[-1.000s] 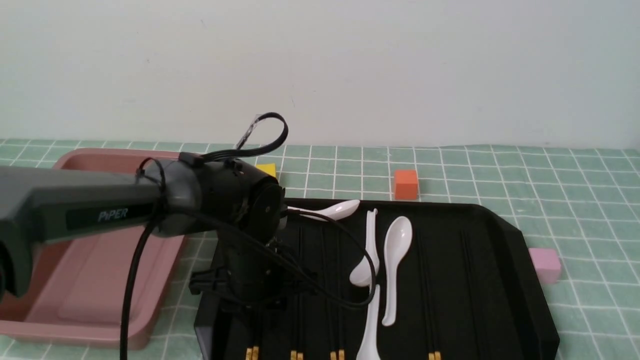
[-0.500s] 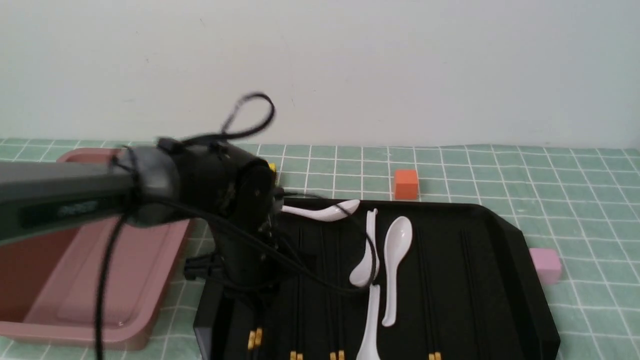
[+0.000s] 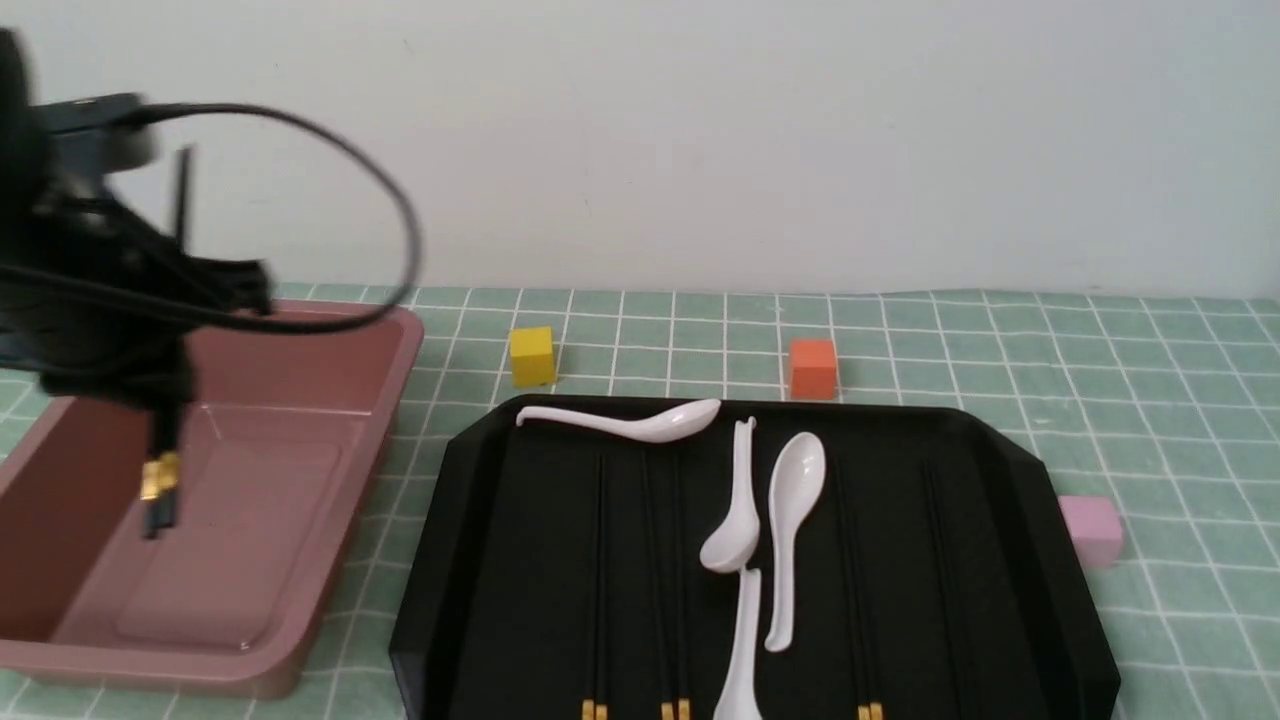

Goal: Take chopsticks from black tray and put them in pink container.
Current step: 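Place the chopsticks into the pink bin with the left gripper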

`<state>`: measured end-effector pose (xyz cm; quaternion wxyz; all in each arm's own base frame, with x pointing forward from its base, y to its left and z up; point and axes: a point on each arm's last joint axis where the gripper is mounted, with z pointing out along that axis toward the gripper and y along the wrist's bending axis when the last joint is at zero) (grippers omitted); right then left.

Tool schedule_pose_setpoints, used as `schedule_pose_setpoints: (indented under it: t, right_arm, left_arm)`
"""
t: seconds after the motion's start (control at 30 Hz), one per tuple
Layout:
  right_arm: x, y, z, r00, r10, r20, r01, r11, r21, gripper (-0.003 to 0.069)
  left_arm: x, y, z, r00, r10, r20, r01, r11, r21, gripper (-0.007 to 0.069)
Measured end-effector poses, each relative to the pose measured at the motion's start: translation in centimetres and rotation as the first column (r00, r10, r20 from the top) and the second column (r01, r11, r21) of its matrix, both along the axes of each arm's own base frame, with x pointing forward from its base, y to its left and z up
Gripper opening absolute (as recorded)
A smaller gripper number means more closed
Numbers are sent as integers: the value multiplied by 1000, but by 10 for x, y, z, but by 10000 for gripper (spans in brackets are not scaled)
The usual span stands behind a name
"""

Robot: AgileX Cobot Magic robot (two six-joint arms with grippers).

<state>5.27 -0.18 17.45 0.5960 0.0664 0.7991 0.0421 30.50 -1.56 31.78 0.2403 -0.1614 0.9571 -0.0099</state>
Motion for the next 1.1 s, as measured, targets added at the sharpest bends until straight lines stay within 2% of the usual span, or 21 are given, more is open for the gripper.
schedule_pose_setpoints:
  t: [0.13,0.3,0.5,0.7,0.87,0.93,1.1]
  right_arm:
    - [0,0,0,1000,0,0,0,1000,0,239]
    - [0,0,0,1000,0,0,0,1000,0,239]
    - [0,0,0,1000,0,0,0,1000,0,239]
    - [0,0,0,1000,0,0,0,1000,0,239]
    - [0,0,0,1000,0,0,0,1000,0,239]
    - [0,0,0,1000,0,0,0,1000,0,239]
    - [0,0,0,1000,0,0,0,1000,0,239]
  left_arm:
    - [18,31,-24,993,109,-45,-114,987,-114,111]
    - [43,42,-64,971,211,-116,-233,944,-235,111]
    - [67,43,-107,956,260,-137,-288,922,-259,111]
    - [75,44,-134,947,264,-181,-304,920,-249,111]
    - [77,45,-139,947,263,-183,-303,920,-247,150]
    - [76,44,-139,947,261,-190,-303,920,-247,200]
    - [67,42,-117,948,250,-195,-296,919,-260,256]
